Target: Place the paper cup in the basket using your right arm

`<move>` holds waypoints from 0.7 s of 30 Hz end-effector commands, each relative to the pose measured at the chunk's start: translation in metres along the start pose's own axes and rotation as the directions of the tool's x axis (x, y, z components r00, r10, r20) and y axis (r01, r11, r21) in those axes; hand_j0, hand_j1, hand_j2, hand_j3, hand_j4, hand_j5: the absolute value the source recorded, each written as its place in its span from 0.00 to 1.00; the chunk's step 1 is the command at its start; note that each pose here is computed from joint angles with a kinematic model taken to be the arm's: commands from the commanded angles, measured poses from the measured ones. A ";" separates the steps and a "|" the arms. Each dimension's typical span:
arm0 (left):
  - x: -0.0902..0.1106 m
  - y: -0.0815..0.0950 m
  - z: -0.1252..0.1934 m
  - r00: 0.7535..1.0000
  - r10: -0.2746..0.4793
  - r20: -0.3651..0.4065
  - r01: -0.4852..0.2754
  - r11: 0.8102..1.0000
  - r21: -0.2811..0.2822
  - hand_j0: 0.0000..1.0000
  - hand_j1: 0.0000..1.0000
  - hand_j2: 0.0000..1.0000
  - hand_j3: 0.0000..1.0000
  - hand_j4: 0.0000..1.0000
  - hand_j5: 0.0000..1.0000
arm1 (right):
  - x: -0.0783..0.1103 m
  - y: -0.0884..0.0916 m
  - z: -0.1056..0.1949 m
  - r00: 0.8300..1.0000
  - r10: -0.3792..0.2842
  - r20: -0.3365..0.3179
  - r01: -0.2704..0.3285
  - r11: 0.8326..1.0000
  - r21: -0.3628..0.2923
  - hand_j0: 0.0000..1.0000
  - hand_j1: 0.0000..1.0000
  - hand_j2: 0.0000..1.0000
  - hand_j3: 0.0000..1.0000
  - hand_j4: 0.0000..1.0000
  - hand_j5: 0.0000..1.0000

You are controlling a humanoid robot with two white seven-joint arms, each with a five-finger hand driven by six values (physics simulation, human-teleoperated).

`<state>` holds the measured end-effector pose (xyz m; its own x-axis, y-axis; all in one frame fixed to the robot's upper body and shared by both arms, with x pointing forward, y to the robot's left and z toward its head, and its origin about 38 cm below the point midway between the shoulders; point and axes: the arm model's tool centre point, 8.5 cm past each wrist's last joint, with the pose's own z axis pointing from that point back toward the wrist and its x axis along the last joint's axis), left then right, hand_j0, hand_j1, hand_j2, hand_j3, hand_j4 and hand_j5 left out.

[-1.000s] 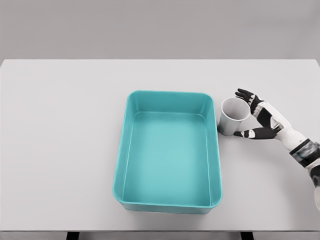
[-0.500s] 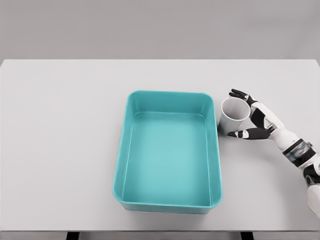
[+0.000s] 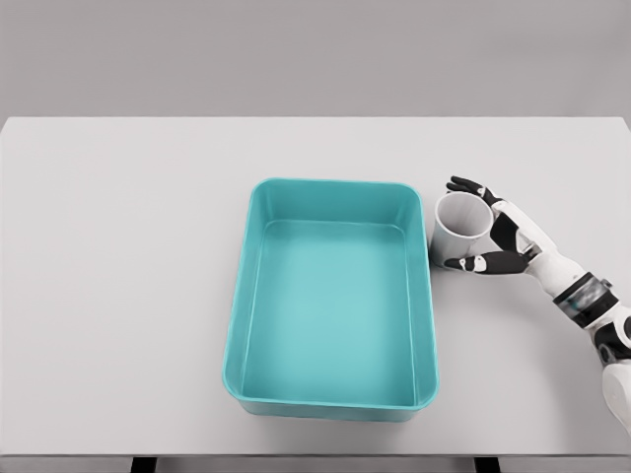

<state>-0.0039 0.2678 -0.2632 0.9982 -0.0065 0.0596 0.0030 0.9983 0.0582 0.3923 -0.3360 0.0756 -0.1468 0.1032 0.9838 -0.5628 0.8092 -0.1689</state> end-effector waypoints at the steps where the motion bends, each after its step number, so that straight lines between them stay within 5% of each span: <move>1: 0.000 0.000 0.000 1.000 0.000 0.000 0.000 1.000 0.001 1.00 1.00 1.00 1.00 1.00 1.00 | -0.001 0.003 -0.002 1.000 -0.001 0.002 0.001 1.000 0.006 0.97 0.97 0.97 0.97 0.97 0.97; 11: 0.000 0.000 0.000 1.000 0.000 0.000 0.000 1.000 0.001 1.00 1.00 1.00 1.00 1.00 1.00 | -0.001 0.002 -0.001 1.000 0.000 -0.002 0.000 1.000 0.005 0.77 0.77 0.77 0.77 0.77 0.77; 21: 0.000 0.000 0.000 1.000 0.000 0.000 0.000 1.000 0.001 1.00 1.00 1.00 1.00 1.00 1.00 | 0.011 0.001 -0.003 1.000 0.011 0.009 -0.011 1.000 0.018 0.74 0.74 0.74 0.74 0.74 0.74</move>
<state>-0.0039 0.2678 -0.2632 0.9982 -0.0064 0.0594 0.0029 0.9983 0.0585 0.3914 -0.3329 0.0809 -0.1556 0.1098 0.9817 -0.5727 0.7997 -0.1802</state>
